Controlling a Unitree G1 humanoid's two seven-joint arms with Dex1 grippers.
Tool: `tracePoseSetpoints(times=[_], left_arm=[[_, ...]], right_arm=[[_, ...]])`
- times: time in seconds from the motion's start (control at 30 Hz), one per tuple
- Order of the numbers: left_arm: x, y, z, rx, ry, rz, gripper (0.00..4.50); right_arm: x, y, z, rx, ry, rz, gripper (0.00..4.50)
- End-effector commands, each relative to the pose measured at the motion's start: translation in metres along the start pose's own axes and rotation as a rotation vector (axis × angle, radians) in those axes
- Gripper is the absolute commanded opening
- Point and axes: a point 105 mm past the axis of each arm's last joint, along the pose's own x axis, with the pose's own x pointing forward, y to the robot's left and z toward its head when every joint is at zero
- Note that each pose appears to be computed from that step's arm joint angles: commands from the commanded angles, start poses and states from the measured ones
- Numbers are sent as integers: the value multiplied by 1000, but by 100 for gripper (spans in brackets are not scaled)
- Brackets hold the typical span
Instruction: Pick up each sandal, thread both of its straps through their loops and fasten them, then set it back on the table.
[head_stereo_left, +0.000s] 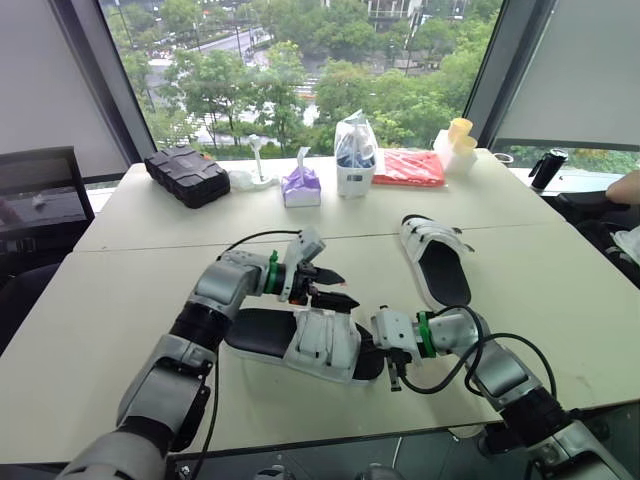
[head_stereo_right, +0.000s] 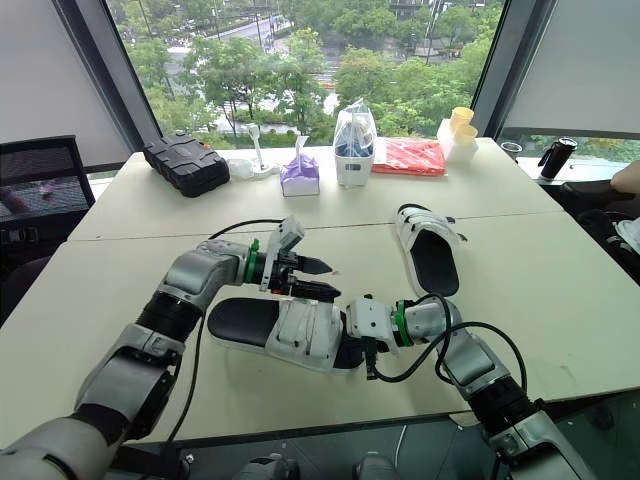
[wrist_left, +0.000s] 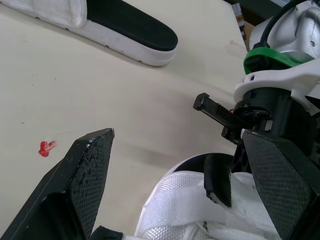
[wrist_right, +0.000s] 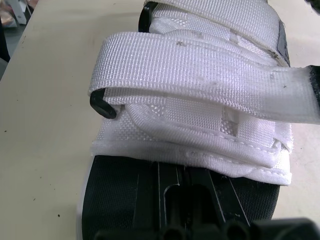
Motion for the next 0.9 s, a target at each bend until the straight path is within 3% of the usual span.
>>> tracePoseSetpoints(times=[0.03,0.3,0.4,0.63,0.77,0.9], left_arm=[[0,-11,4,-6,-7,-60,421],[-1,-18,-4,-45,22,-85,421],[-1,-18,-5,-55,20,-90,347],[0,-21,-5,-65,20,-100,13],[-1,-26,0,-49,-4,-129,6],[-7,-35,20,-51,-112,-184,6]], right_arm=[[14,30,-35,107,117,104,0],[13,29,-35,107,118,102,0],[13,29,-35,105,119,101,0],[13,28,-35,105,120,101,0],[13,28,-36,105,120,100,0],[13,28,-35,105,120,100,0]])
